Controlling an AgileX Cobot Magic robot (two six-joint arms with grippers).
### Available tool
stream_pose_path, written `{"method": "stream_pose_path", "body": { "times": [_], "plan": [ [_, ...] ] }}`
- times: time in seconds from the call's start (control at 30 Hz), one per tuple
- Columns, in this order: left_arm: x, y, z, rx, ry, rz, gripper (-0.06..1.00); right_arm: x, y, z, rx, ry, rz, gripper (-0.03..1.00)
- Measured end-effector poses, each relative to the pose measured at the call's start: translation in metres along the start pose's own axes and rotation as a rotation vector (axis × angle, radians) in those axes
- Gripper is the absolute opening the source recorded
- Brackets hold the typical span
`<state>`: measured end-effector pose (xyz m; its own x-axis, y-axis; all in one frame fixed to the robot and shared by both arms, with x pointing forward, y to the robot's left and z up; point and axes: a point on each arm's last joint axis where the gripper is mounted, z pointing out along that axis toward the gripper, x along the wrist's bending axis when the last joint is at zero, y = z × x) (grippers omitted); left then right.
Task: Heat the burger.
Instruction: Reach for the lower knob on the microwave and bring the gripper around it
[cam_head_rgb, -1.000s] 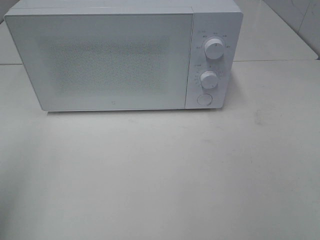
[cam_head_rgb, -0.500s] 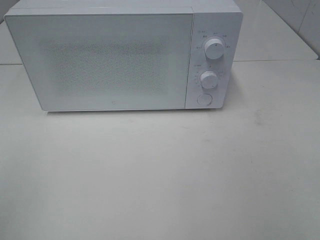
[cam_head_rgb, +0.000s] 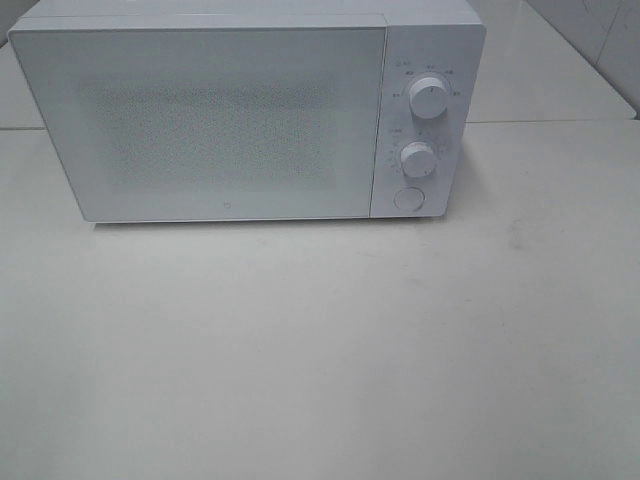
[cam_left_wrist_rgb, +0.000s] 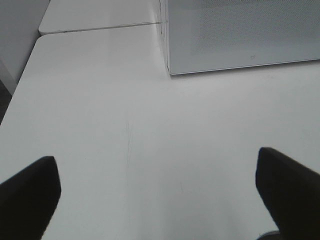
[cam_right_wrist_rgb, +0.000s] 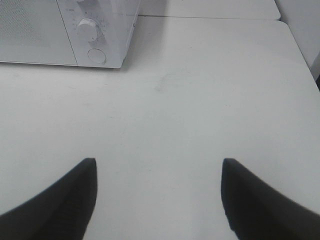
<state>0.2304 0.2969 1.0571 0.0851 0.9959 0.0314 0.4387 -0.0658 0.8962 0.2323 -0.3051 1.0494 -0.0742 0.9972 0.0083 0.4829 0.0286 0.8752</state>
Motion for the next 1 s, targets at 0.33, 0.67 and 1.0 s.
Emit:
{"method": "stream_pose_path", "body": {
  "times": [0.33, 0.67, 1.0],
  "plan": [
    [0.0, 0.0, 0.0, 0.0, 0.0, 0.0, 0.98, 0.0, 0.0, 0.0, 0.0, 0.0, 0.0, 0.69],
    [0.0, 0.0, 0.0, 0.0, 0.0, 0.0, 0.98, 0.0, 0.0, 0.0, 0.0, 0.0, 0.0, 0.69],
    [0.0, 0.0, 0.0, 0.0, 0.0, 0.0, 0.99, 0.0, 0.0, 0.0, 0.0, 0.0, 0.0, 0.69]
  ]
}}
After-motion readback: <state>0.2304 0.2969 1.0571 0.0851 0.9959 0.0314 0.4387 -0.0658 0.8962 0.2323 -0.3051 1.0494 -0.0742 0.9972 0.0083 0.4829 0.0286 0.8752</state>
